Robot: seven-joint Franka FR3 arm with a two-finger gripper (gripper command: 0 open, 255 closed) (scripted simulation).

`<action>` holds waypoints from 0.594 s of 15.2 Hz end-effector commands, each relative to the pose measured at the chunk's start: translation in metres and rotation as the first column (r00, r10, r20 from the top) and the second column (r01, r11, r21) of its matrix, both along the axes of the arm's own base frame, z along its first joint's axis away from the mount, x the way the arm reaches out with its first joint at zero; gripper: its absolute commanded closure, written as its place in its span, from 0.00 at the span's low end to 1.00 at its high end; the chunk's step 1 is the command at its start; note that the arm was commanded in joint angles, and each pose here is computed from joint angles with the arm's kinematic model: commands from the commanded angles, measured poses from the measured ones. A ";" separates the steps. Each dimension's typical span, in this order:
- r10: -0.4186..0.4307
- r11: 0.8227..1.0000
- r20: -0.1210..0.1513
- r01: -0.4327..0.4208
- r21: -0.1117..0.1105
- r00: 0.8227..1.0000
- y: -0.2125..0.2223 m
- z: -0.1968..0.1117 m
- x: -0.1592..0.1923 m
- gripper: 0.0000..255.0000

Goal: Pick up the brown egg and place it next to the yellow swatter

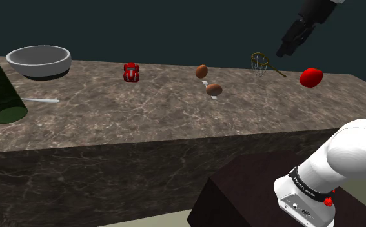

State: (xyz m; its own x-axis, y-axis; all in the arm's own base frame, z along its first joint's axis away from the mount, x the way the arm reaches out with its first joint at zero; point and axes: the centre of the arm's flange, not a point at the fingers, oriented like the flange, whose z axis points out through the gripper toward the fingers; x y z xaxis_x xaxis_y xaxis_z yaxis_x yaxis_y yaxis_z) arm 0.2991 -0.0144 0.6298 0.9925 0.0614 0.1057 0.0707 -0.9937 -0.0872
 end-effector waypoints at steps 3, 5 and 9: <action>0.023 1.000 -0.011 -0.024 -0.018 1.000 -0.002 -0.011 0.026 0.00; 0.047 0.998 -0.022 -0.047 -0.036 0.999 -0.003 -0.021 0.051 0.00; 0.092 0.993 -0.046 -0.095 -0.070 0.995 -0.004 -0.044 0.102 0.00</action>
